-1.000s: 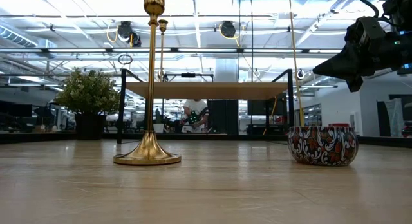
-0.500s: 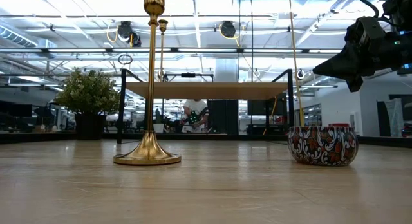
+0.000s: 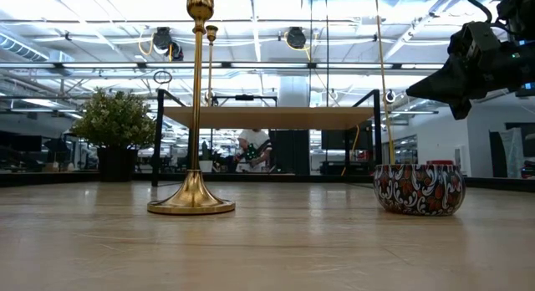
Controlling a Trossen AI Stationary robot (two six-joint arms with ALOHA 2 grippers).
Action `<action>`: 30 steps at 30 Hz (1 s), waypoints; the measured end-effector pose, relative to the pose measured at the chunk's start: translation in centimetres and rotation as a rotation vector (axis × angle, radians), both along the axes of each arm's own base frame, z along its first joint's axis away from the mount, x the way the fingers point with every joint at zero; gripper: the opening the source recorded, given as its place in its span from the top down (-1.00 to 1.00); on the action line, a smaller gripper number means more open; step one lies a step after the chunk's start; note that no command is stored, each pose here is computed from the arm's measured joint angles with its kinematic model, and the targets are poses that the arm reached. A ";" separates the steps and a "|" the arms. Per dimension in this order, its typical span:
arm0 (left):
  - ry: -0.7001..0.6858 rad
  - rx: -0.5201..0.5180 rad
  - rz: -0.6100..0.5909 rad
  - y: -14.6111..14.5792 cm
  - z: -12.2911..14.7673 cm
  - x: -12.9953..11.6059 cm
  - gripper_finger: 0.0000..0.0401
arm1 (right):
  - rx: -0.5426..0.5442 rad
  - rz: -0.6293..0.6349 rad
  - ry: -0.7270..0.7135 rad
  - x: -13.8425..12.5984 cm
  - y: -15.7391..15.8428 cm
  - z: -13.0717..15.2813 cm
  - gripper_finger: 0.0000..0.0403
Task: Pick & Place candle stick holders
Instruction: Put the bottom gold candle holder on the shelf
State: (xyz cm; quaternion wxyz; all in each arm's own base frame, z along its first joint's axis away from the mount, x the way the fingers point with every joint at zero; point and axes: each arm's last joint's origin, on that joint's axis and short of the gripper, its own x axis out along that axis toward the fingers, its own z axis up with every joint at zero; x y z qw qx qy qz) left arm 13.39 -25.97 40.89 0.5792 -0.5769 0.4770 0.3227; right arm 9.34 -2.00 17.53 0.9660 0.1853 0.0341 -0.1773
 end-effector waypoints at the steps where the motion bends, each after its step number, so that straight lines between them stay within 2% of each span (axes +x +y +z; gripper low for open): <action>1: 0.002 0.006 -0.004 -0.2 -0.1 0.0 -0.34 | 0.000 0.000 0.000 0.0 0.0 0.0 0.98; 11: -0.001 0.106 -0.131 -2.0 -1.9 0.8 -0.34 | 0.000 0.000 0.000 0.0 0.0 0.0 0.98; 20: -0.030 0.106 -0.209 -3.9 -3.3 1.8 -0.34 | 0.000 0.000 0.000 0.0 0.0 0.0 0.98; 26: -0.020 0.115 -0.209 -3.8 -3.4 1.8 -0.34 | 0.000 0.000 0.000 0.0 0.0 0.0 0.98; 30: 0.077 0.118 -0.190 -3.4 -3.5 1.4 -0.34 | 0.000 0.000 0.000 0.0 0.0 0.0 0.98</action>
